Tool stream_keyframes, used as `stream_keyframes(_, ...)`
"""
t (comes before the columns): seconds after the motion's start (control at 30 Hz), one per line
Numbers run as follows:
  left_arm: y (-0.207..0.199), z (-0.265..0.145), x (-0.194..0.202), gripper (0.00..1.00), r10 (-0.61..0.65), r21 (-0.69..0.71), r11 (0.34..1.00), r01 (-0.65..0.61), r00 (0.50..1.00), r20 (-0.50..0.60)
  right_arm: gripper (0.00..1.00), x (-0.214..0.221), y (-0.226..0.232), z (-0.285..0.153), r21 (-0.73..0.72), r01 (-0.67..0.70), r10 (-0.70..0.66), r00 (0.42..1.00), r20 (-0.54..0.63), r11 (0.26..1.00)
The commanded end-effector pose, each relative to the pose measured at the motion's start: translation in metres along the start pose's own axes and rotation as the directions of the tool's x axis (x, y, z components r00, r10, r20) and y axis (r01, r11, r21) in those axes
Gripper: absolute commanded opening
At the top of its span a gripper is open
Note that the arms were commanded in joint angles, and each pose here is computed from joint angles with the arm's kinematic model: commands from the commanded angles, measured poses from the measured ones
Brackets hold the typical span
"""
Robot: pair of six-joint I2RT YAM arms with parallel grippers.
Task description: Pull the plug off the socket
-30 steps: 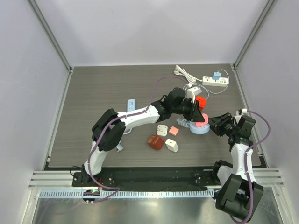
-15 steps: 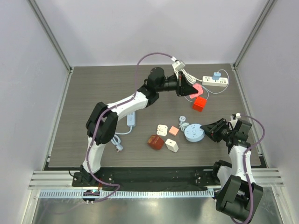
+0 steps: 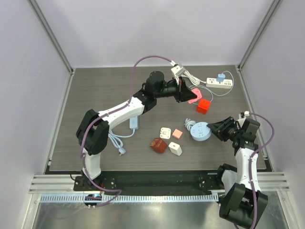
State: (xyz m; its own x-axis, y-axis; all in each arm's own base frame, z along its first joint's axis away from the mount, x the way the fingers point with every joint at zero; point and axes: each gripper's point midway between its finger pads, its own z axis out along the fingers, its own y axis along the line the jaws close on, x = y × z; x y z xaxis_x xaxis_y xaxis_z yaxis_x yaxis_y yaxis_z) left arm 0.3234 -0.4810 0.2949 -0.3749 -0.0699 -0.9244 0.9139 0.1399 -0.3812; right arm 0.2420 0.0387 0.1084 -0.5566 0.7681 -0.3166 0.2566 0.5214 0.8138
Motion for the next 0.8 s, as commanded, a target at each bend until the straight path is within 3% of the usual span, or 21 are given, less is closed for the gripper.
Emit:
stream_keyframes(0.0,0.021,-0.025,-0.004,0.00,-0.014,-0.137,0.990,0.014,1.000,0.000,0.01,-0.029,0.038,-0.008,-0.068,0.053,-0.048,0.997,0.066,0.996)
stream_keyframes(0.13,0.055,-0.053,0.023,0.00,-0.120,-0.258,0.960,0.111,0.993,-0.022,0.01,-0.043,0.038,-0.011,-0.020,0.064,-0.061,0.991,0.116,0.998)
stream_keyframes(0.23,0.096,-0.078,0.047,0.00,-0.298,-0.378,0.885,0.271,0.954,-0.014,0.01,-0.049,0.025,-0.013,0.071,0.049,-0.059,0.988,0.141,0.996)
stream_keyframes(0.3,0.121,-0.093,0.066,0.00,-0.452,-0.389,0.820,0.421,0.892,0.012,0.01,-0.049,0.019,-0.016,0.116,0.048,-0.064,0.988,0.140,0.992)
stream_keyframes(0.4,0.135,-0.104,0.088,0.00,-0.583,-0.356,0.752,0.554,0.812,0.031,0.01,-0.050,0.006,-0.019,0.186,0.045,-0.074,0.986,0.152,0.981)
stream_keyframes(0.63,0.152,-0.112,0.131,0.00,-0.625,-0.419,0.699,0.579,0.780,0.036,0.01,-0.039,-0.027,-0.016,0.295,-0.001,-0.039,0.991,0.130,0.956)
stream_keyframes(0.77,0.156,-0.117,0.158,0.09,-0.651,-0.468,0.656,0.591,0.757,0.044,0.01,-0.041,-0.042,-0.015,0.350,-0.043,-0.008,0.990,0.142,0.936)
